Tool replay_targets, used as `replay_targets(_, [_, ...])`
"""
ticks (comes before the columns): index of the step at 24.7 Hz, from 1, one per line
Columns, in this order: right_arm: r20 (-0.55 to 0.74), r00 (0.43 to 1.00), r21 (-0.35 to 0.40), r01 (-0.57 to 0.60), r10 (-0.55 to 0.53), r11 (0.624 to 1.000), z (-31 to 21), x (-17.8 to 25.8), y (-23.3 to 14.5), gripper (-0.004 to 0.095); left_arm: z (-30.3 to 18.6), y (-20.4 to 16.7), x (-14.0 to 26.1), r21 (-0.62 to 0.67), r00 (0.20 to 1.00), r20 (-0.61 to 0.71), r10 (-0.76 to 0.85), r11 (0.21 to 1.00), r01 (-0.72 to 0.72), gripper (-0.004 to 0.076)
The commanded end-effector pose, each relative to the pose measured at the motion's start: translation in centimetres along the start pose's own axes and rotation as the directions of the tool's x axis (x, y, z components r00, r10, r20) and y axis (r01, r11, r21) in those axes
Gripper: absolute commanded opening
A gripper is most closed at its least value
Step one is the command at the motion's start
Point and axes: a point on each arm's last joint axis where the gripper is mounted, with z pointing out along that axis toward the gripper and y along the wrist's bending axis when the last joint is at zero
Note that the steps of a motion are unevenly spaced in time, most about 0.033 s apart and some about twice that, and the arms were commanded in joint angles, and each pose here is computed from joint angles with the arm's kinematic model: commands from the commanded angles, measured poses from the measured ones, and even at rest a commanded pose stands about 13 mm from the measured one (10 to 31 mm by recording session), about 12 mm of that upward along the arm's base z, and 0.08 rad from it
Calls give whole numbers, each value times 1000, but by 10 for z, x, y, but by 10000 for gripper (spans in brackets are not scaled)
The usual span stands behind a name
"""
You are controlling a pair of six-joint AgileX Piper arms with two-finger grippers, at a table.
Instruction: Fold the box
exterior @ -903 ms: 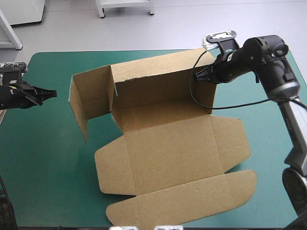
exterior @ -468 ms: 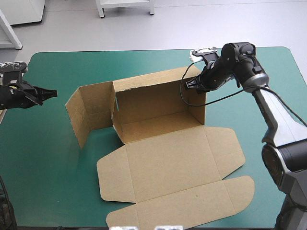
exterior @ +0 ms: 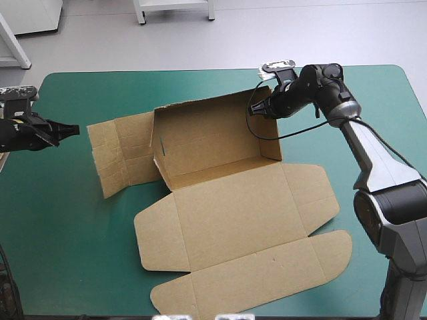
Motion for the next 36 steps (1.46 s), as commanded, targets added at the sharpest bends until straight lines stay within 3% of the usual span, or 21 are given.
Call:
replay_targets(1, [91,995,4,29,-29,1000,-22,-10,2,0,-18,-2,-11,-7,995,100,-3,1000,4,-8])
replay_targets(4, [75,996,2,38,-38,999,-22,-8,3,18,-18,-2,-11,-7,995,100,-3,1000,4,-9])
replay_targets(6, [74,996,-18,50,-49,999,-23,-8,5,112,-18,-2,-11,-7,995,100,-3,1000,4,-9])
replay_targets(10, [77,996,-47,54,-50,997,-23,-8,7,519,-17,-3,-11,-5,995,95,-3,1000,3,-9])
replay_targets(11, [75,996,-50,53,-49,997,-24,-8,8,555,-17,-3,-10,-4,996,92,-3,1000,3,-9])
replay_targets(25, [119,991,-76,68,-59,995,-104,-2,27,558,-17,-3,-10,-1,996,84,-3,1000,3,-9])
replay_targets(30, [68,996,-85,57,-51,995,-104,8,27,558,-17,-3,-10,-2,996,86,-3,1000,3,-9])
replay_targets(36, [59,997,-40,55,-53,998,-95,11,21,558,-17,-3,-10,-2,996,86,-3,1000,3,-9])
